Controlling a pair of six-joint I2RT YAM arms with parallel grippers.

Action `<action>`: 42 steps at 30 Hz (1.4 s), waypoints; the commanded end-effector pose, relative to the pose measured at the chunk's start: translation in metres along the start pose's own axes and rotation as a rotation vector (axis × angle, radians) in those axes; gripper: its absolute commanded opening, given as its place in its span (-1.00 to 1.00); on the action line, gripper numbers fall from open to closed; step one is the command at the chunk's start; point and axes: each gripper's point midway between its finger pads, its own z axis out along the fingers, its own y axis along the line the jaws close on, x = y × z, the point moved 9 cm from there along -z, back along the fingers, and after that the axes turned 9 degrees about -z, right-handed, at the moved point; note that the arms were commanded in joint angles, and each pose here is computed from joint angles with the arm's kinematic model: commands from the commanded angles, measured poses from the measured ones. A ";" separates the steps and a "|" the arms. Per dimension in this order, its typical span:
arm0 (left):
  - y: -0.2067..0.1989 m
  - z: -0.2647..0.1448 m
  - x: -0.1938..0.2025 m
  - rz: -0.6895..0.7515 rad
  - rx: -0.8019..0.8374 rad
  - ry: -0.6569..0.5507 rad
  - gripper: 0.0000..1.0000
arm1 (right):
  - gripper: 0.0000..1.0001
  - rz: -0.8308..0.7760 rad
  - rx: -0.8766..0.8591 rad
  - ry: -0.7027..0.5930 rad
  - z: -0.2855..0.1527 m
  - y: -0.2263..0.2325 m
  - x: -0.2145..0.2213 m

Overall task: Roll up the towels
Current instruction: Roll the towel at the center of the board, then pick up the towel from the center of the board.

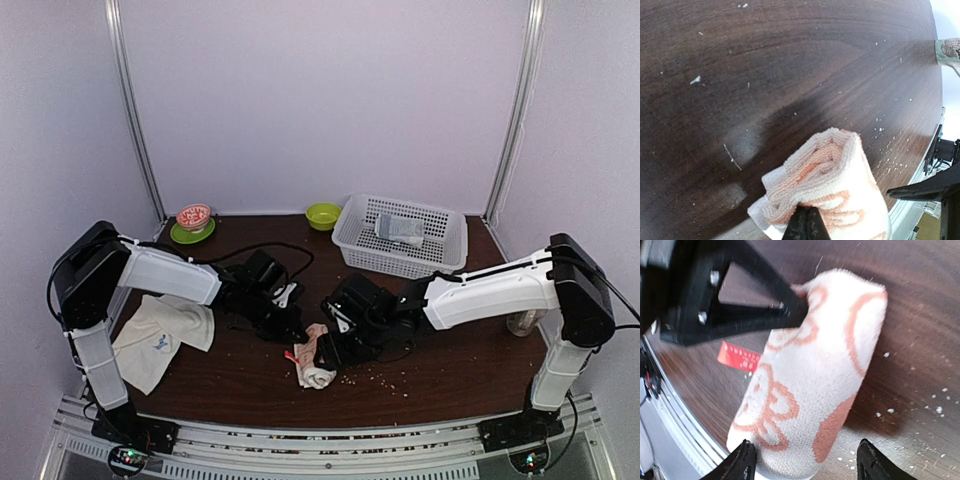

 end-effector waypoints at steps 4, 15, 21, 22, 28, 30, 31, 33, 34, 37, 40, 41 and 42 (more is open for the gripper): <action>0.028 0.011 0.014 -0.048 -0.087 0.037 -0.97 | 0.37 -0.065 0.102 0.157 0.023 -0.008 0.030; 0.039 0.015 0.022 -0.060 -0.099 0.047 -0.98 | 0.42 -0.038 0.071 0.075 0.002 -0.003 0.017; 0.040 0.014 0.023 -0.061 -0.104 0.043 -0.98 | 0.48 0.076 -0.006 -0.045 -0.018 -0.012 -0.011; 0.041 0.014 0.024 -0.061 -0.104 0.043 -0.98 | 0.49 0.090 -0.016 -0.048 -0.017 -0.014 -0.013; 0.044 0.013 0.026 -0.064 -0.111 0.043 -0.99 | 0.50 0.144 -0.078 -0.030 0.007 -0.016 -0.021; 0.045 0.012 0.027 -0.065 -0.113 0.041 -0.99 | 0.50 0.167 -0.095 -0.019 0.016 -0.016 -0.022; 0.045 0.012 0.028 -0.065 -0.114 0.041 -0.99 | 0.50 0.180 -0.108 -0.014 0.021 -0.015 -0.021; 0.046 0.011 0.028 -0.064 -0.115 0.039 -0.99 | 0.50 0.194 -0.123 -0.005 0.027 -0.014 -0.021; 0.047 0.010 0.028 -0.064 -0.116 0.038 -0.99 | 0.50 0.197 -0.118 0.007 0.031 -0.015 -0.019; 0.048 0.009 0.029 -0.063 -0.121 0.035 -0.99 | 0.48 0.194 -0.099 0.036 0.039 -0.015 -0.017; 0.048 0.006 0.030 -0.062 -0.124 0.031 -0.99 | 0.44 0.178 -0.077 0.077 0.047 -0.013 -0.014; 0.048 0.006 0.030 -0.062 -0.124 0.029 -0.99 | 0.43 0.168 -0.068 0.091 0.049 -0.012 -0.012; 0.047 0.005 0.030 -0.059 -0.122 0.027 -0.99 | 0.41 0.160 -0.059 0.107 0.052 -0.011 -0.011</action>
